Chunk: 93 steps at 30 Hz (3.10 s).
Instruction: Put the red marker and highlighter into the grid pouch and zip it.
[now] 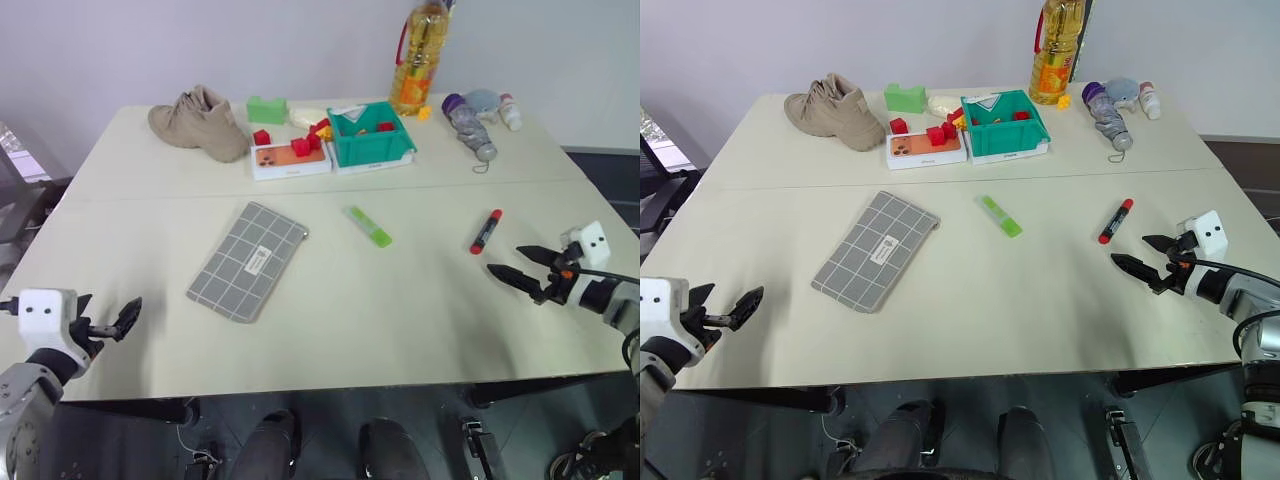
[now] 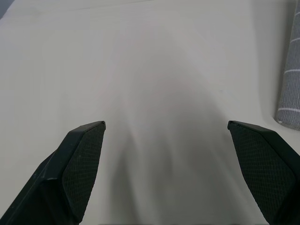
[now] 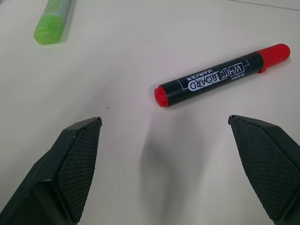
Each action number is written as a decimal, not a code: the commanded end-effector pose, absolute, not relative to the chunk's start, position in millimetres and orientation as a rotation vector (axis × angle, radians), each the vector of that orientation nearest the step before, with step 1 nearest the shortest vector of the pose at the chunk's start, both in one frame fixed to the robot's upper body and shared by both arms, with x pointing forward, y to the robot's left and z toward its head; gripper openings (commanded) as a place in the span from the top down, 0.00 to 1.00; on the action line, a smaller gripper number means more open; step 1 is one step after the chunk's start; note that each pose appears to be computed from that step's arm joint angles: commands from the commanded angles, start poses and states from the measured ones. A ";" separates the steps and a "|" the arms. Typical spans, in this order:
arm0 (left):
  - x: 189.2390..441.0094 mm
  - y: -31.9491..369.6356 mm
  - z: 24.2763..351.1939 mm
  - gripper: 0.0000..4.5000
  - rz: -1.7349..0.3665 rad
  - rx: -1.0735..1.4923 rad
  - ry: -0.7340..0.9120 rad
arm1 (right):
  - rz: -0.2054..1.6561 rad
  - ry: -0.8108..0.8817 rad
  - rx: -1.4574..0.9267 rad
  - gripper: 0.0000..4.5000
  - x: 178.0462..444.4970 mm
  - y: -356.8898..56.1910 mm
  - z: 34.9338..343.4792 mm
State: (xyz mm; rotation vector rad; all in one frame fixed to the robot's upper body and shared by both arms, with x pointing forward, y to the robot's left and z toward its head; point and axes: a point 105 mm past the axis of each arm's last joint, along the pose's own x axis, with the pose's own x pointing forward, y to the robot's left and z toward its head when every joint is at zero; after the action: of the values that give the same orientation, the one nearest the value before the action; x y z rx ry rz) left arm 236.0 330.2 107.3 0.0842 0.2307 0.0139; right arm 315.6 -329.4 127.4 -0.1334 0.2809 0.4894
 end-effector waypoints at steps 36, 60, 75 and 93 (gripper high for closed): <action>226.4 258.3 103.1 0.00 -0.380 0.259 0.147 | 0.922 0.052 -0.101 0.99 369.0 -21.5 152.7; 244.3 212.0 92.4 0.00 -0.503 0.879 -0.029 | 0.829 0.359 -0.056 0.99 395.2 30.8 98.5; 276.9 175.2 90.9 0.37 -0.518 1.093 -0.278 | 0.834 0.327 -0.052 1.00 391.4 35.8 104.5; 281.4 178.1 138.0 1.00 -0.398 0.658 -0.333 | 0.834 -0.002 -0.090 0.59 397.1 -25.9 189.5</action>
State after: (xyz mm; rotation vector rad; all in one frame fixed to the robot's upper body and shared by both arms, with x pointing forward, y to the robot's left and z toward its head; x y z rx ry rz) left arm 282.5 177.6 119.7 0.7129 -0.2820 -0.4222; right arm 402.9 -22.1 170.8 -0.1037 0.0624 0.8101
